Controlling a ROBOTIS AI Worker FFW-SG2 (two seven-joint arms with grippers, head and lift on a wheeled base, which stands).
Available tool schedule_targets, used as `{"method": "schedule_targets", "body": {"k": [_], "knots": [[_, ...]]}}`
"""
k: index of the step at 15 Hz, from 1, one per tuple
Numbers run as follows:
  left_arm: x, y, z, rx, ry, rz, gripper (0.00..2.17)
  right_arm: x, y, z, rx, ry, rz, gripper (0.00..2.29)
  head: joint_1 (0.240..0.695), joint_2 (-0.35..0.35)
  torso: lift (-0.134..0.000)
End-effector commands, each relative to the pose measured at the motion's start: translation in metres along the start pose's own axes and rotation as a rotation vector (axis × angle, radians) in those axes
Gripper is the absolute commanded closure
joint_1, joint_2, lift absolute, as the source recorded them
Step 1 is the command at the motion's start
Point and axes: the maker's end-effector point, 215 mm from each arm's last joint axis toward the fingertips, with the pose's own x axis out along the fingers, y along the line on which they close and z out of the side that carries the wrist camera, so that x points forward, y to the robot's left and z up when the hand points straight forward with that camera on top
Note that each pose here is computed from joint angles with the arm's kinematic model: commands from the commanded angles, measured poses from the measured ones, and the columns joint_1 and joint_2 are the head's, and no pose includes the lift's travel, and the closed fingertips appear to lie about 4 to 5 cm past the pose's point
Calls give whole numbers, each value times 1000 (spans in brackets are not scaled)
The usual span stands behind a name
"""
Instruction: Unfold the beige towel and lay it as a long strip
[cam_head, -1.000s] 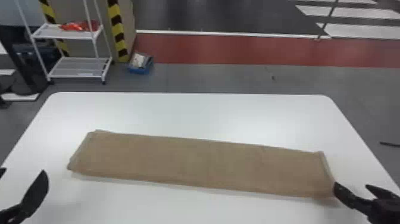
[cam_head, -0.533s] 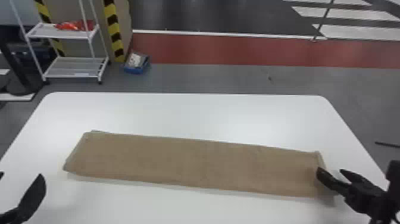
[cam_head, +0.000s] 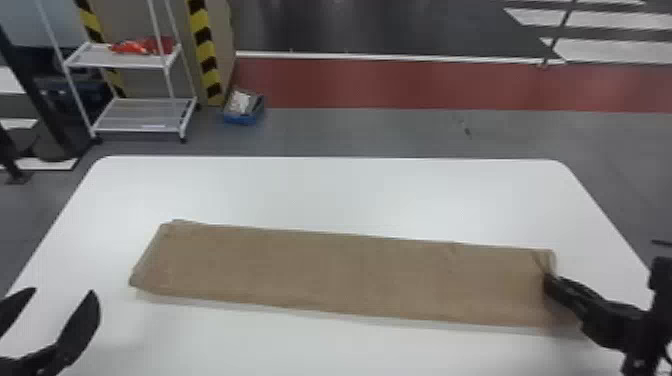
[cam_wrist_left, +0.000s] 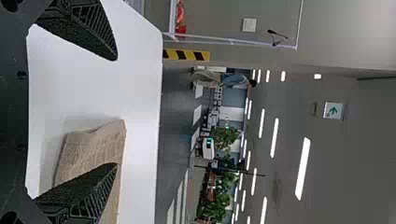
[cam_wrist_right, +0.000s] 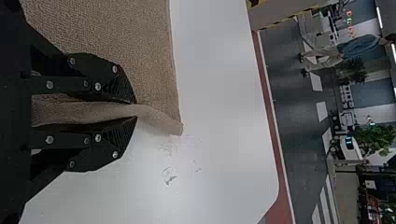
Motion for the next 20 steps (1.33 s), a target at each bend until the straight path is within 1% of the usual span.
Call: {"method": "schedule_targets", "body": {"k": [1, 3, 6, 7, 8, 9, 10, 11, 12, 14, 15, 16, 17, 18, 19, 20], "knots": [[0, -1, -1, -3, 1, 0, 76, 9, -3, 27, -1, -18, -5, 2108, 695, -50, -111], [5, -9, -3, -11, 0, -14, 76, 15, -11, 49, -15, -28, -15, 2108, 695, -58, -111], [5, -10, -4, -10, 2, -20, 76, 24, -25, 66, -36, -24, -45, 2105, 695, -81, -111], [5, -10, -3, -9, 2, -20, 76, 24, -24, 67, -37, -25, -42, 2084, 695, -89, -111], [5, -10, -4, -11, 3, -19, 76, 24, -22, 64, -34, -23, -41, 1744, 695, -95, -111], [4, -9, -5, -12, 6, -19, 76, 21, -23, 60, -35, -27, -46, 444, 695, -99, -111], [3, -8, -6, -12, 8, -19, 76, 16, -31, 56, -33, -29, -64, -2, 695, -100, -111], [3, -9, -6, -12, 8, -21, 76, 6, -44, 57, -22, -55, -90, -2, 695, -100, -111], [3, -9, -5, -10, 8, -22, 76, -7, -50, 68, -24, -108, -104, 12, 695, -104, -111], [5, -16, -5, -13, 6, -38, 80, -47, -57, 91, -15, -212, -132, 63, 695, -125, -111], [5, -18, -4, -14, 4, -43, 80, -72, -60, 110, -43, -258, -156, 63, 695, -148, -111], [5, -19, -5, -16, 4, -42, 80, -96, -54, 123, -84, -295, -178, 63, 695, -159, -111], [6, -22, -7, -19, 8, -41, 80, -115, -36, 131, -151, -336, -184, 63, 695, -173, -111], [8, -24, -9, -22, 9, -34, 80, -126, -5, 139, -230, -384, -177, 63, 695, -191, -111], [10, -27, -9, -20, 5, -31, 80, -135, 25, 143, -290, -429, -170, 63, 695, -187, -111], [14, -34, -8, -16, -2, -27, 76, -139, 64, 137, -333, -474, -152, 66, 695, -170, -111]]}}
